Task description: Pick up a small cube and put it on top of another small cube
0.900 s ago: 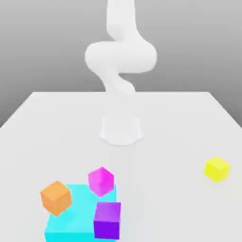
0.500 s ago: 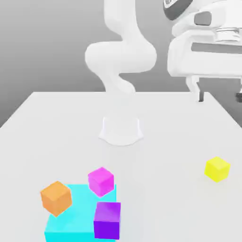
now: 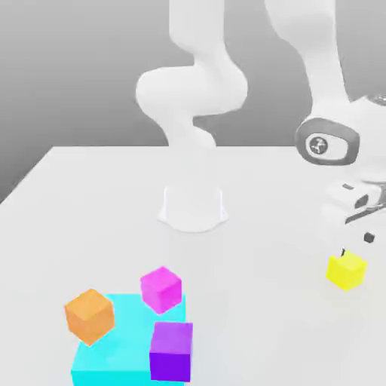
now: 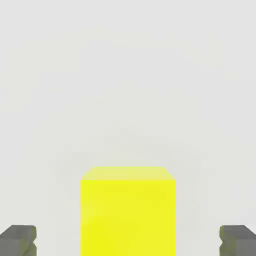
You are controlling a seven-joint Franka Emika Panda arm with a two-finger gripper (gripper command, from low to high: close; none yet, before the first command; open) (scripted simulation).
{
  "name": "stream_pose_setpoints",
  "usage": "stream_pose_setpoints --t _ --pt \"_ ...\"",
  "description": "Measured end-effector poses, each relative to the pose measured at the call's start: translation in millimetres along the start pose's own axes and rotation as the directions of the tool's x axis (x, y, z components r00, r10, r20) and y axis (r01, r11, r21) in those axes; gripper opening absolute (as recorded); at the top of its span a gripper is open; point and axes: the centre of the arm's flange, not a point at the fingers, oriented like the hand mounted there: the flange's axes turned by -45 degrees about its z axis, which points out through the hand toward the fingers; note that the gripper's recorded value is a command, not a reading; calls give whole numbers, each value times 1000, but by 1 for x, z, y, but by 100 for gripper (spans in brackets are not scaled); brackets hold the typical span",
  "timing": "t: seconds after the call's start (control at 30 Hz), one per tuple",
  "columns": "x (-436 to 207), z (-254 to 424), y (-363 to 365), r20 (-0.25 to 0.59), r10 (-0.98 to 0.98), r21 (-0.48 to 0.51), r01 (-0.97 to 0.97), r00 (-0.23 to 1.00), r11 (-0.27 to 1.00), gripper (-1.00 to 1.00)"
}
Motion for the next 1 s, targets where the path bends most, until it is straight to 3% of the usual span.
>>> stream_pose_setpoints --t 0.13,0.17,0.4,0.73,1.0 --pt "-2 29 1 3 -2 -3 2 1000 1000 0" --pt "-3 36 1 5 -3 -5 3 1000 1000 -100" --pt "-3 37 1 4 -3 -5 3 1000 1000 -100" --pt "-1 -25 6 4 7 -10 -7 1000 1000 -100" --pt "21 -84 222 -6 494 -87 -493 869 866 -100"
